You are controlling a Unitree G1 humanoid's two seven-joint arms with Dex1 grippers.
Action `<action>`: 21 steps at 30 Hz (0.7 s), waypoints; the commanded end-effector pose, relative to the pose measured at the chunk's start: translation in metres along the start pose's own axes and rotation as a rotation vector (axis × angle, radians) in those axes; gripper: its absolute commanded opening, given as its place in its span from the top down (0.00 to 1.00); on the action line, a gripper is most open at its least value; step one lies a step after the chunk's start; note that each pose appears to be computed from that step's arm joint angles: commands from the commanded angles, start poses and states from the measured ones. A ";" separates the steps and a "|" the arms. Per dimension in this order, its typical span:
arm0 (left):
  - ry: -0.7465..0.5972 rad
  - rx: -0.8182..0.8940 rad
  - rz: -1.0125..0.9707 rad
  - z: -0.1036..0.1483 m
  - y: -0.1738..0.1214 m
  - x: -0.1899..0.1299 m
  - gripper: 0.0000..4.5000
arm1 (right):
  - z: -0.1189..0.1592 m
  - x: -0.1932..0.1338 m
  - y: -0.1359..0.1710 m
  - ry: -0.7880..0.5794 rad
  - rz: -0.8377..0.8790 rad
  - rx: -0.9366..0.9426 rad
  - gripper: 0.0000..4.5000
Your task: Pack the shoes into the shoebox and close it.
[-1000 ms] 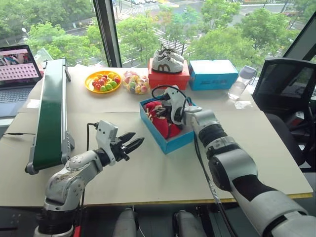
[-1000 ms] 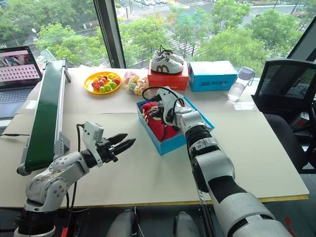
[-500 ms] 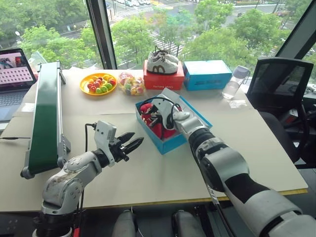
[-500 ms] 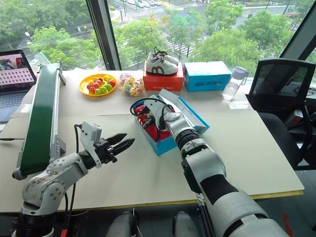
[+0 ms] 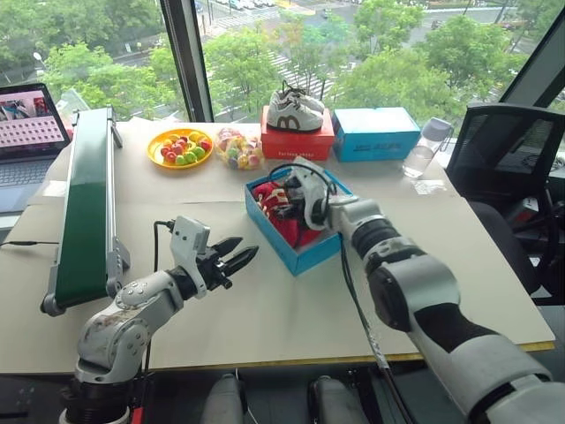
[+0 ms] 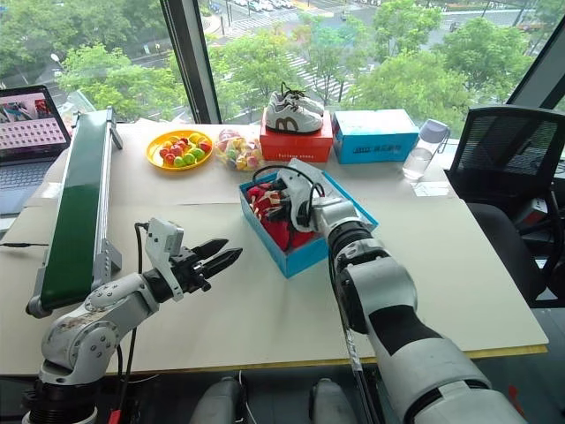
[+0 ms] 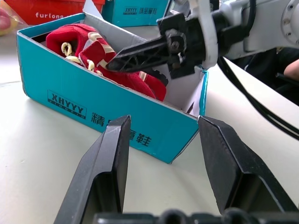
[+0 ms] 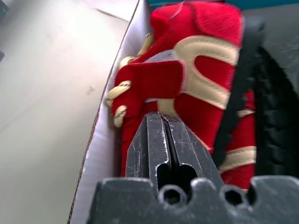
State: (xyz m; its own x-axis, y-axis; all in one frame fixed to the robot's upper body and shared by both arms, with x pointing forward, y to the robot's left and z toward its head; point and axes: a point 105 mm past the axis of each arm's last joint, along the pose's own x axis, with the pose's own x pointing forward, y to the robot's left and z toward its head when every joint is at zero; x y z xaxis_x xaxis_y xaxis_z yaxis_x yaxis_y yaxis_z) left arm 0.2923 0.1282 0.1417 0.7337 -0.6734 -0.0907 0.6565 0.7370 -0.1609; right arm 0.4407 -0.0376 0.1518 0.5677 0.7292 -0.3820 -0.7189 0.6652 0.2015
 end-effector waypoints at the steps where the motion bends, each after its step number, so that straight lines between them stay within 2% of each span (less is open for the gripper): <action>1: -0.017 0.041 -0.027 0.007 -0.002 0.001 0.46 | 0.054 -0.030 0.015 -0.124 0.107 -0.026 0.99; 5: -0.013 0.096 -0.004 0.008 0.010 -0.002 0.46 | 0.067 -0.075 0.022 -0.204 0.160 0.086 0.99; 8: -0.011 0.174 0.041 0.008 0.021 -0.006 0.46 | 0.061 -0.108 0.008 -0.249 0.103 0.182 0.99; 11: -0.043 0.284 0.114 0.011 0.033 -0.012 0.46 | 0.035 -0.152 -0.030 -0.269 -0.069 0.279 0.99; 16: -0.107 0.334 0.145 0.017 0.033 -0.019 0.46 | -0.016 -0.205 -0.049 -0.181 -0.201 0.345 0.99; 17: -0.109 0.337 0.145 0.017 0.033 -0.020 0.46 | -0.022 -0.210 -0.051 -0.165 -0.223 0.360 0.99; 19: -0.103 0.341 0.144 0.015 0.032 -0.020 0.46 | -0.053 -0.218 -0.076 -0.068 -0.417 0.421 0.99; 21: -0.099 0.342 0.142 0.013 0.031 -0.020 0.46 | -0.073 -0.223 -0.093 -0.028 -0.537 0.480 0.99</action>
State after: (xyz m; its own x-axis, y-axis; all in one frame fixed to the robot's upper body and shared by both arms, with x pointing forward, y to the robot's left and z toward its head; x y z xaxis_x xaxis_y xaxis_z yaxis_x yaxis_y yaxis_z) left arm 0.3039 0.1671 0.1413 0.8291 -0.5583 -0.0294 0.5558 0.8174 0.1514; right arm 0.3510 -0.2558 0.1602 0.7881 0.3867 -0.4789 -0.1929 0.8940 0.4045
